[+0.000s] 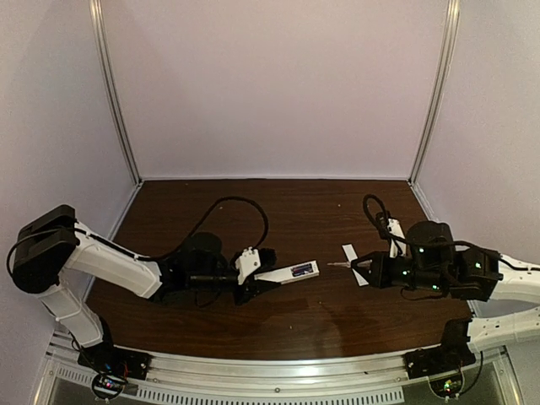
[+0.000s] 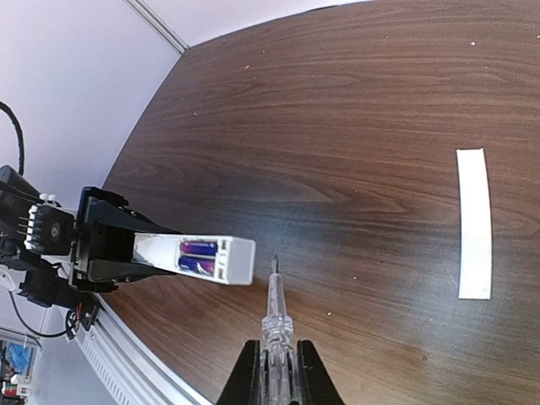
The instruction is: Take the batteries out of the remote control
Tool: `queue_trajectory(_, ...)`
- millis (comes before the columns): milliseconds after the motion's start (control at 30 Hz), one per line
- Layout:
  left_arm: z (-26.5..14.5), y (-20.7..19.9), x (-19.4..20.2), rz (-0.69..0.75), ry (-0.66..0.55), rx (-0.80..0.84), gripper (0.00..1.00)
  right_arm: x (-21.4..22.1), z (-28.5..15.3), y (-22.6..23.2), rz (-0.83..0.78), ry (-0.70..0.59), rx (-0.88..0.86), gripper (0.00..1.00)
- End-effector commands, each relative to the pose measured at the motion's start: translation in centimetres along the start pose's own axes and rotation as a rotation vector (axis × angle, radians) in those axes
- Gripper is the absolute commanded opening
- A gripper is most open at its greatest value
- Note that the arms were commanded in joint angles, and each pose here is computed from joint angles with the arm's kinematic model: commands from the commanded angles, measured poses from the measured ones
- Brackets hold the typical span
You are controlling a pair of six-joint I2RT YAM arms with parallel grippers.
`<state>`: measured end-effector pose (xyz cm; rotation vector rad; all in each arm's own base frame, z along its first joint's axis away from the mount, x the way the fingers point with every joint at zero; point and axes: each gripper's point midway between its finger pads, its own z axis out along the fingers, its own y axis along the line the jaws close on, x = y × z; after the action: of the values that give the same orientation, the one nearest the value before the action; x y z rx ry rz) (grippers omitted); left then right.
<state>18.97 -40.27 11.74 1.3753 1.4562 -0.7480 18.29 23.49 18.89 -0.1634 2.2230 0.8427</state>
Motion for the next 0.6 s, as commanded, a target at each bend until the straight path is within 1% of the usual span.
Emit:
queue_trajectory(0, -1.6, 3.8, -1.5, -0.057, -0.069, -0.237, 0.0, -2.0, -0.6, -0.5, -0.061, -0.075, 0.063, 0.0)
queue_trajectory(67, -1.8, 4.1, -1.5, -0.083, -0.075, -0.26, 0.0, -2.2, -0.6, -0.6, -0.081, -0.082, 0.076, 0.0)
queue_trajectory(167, -1.9, 3.9, -1.5, -0.07, -0.097, -0.256, 0.0, -2.2, -0.6, -1.2, -0.104, -0.091, 0.1, 0.0)
queue_trajectory(267, -1.2, 4.1, -0.8, -0.053, -0.069, -0.264, 0.0, -2.2, -0.7, -1.4, -0.128, -0.111, 0.092, 0.0)
queue_trajectory(567, -0.5, 2.3, -1.0, 0.021, -0.082, -0.154, 0.0, -2.5, -1.3, -0.4, -0.151, -0.153, 0.018, 0.0)
